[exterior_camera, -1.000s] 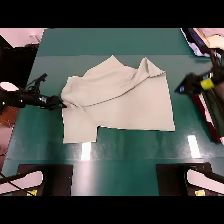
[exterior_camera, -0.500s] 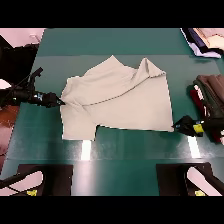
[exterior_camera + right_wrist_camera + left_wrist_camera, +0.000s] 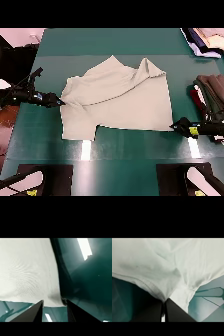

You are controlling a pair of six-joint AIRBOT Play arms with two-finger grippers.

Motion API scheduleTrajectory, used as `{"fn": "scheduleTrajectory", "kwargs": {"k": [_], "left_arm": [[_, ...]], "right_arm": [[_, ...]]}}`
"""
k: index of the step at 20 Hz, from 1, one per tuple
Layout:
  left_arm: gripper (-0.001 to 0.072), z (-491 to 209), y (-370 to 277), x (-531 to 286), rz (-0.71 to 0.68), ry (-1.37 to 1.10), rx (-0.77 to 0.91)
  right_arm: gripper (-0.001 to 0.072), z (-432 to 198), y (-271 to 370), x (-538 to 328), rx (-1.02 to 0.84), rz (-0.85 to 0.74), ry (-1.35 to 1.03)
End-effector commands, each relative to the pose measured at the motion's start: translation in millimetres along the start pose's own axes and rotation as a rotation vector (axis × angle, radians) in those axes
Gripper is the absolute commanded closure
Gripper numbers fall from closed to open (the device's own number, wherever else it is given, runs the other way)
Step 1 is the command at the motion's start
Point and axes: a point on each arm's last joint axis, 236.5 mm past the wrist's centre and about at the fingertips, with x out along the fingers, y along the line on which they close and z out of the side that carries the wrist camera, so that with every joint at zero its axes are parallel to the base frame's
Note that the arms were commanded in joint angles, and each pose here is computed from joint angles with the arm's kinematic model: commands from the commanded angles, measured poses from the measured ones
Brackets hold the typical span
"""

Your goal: Fold the shirts.

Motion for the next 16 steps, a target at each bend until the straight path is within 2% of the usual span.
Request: {"fn": "scheduleTrajectory", "kwargs": {"k": [1,3,6,7,10,13,16], "left_arm": [[0.0682,-1.3,-1.4,-0.4,-0.004,0.006,0.002],[0.0682,-4.7,-3.2,-0.5,-0.012,0.02,0.002],[0.0682,-7.4,-3.2,-0.6,-0.012,0.032,0.003],[0.0683,-6.9,-3.4,-1.1,-0.011,0.03,0.005],[0.0683,12.0,-13.4,-18.9,0.01,-0.029,0.006],[0.0683,65.4,-59.2,-82.9,0.048,-0.225,0.138],[0.0683,112.8,-141.8,-188.1,0.1,-0.53,0.354]], "right_arm": [[0.0377,-8.8,5.2,9.3,-0.022,0.005,0.047],[0.0394,-22.2,8.9,24.2,-0.048,-0.001,0.126],[0.0666,-32.4,12.6,37.2,-0.094,-0.018,0.177],[0.0694,-33.0,13.2,36.3,-0.118,-0.029,0.178],[0.0695,-2.5,41.6,6.2,-0.189,-0.007,0.049],[0.0695,59.9,102.0,-72.5,-0.296,0.033,-0.257],[0.0695,100.2,188.1,-195.9,-0.485,0.076,-0.633]]}}
